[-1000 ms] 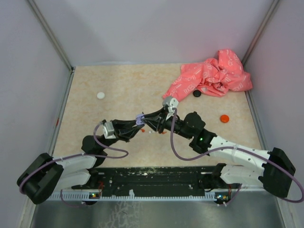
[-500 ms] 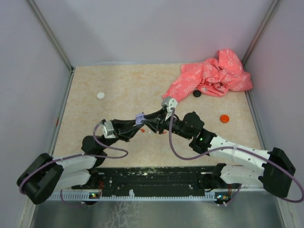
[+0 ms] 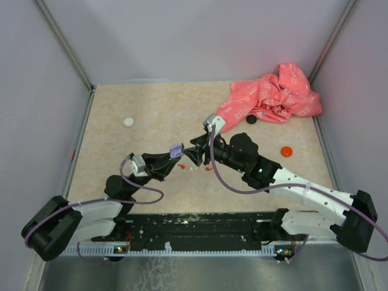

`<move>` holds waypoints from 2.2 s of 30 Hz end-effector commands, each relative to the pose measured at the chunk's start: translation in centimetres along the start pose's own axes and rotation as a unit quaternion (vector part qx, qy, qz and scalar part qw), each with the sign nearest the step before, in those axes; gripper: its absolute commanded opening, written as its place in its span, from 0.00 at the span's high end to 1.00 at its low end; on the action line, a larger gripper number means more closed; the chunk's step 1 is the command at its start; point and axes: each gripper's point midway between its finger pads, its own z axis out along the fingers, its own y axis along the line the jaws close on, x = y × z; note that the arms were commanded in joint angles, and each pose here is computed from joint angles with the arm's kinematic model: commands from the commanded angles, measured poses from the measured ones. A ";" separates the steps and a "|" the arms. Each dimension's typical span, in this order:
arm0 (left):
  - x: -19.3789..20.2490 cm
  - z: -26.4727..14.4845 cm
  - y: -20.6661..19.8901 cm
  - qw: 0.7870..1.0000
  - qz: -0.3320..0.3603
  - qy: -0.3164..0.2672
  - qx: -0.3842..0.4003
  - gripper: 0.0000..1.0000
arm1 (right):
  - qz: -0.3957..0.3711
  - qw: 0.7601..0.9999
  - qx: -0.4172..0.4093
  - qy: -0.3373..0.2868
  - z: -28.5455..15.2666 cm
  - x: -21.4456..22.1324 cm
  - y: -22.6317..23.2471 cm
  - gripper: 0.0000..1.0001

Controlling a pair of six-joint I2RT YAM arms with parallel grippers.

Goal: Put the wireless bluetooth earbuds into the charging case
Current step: Place the earbud in the charging case, then pick up the earbud from the center of the board.

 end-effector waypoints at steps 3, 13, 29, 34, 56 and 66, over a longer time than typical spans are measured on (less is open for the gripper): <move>1.9 -1.6 2.5 0.996 -0.004 0.030 -0.083 1.00 | 0.002 0.997 0.063 0.053 -0.8 -0.2 -3.2 0.49; 4.2 -3.7 4.2 0.985 -0.026 0.083 -0.148 1.00 | 0.038 0.971 0.137 0.194 -0.3 9.8 -9.1 0.50; 5.1 -4.9 5.1 0.976 -0.034 0.106 -0.186 1.00 | 0.034 0.924 0.185 0.334 1.7 19.9 -13.6 0.57; 5.5 -5.0 5.0 0.976 -0.036 0.112 -0.184 1.00 | 0.026 0.912 0.201 0.358 1.8 21.9 -14.6 0.57; 5.8 -4.8 4.8 0.976 -0.038 0.118 -0.176 1.00 | 0.017 0.884 0.212 0.415 0.6 23.7 -15.2 0.74; 6.2 -4.5 4.8 0.977 -0.036 0.122 -0.171 1.00 | 0.017 0.889 0.207 0.407 0.8 22.6 -14.9 0.83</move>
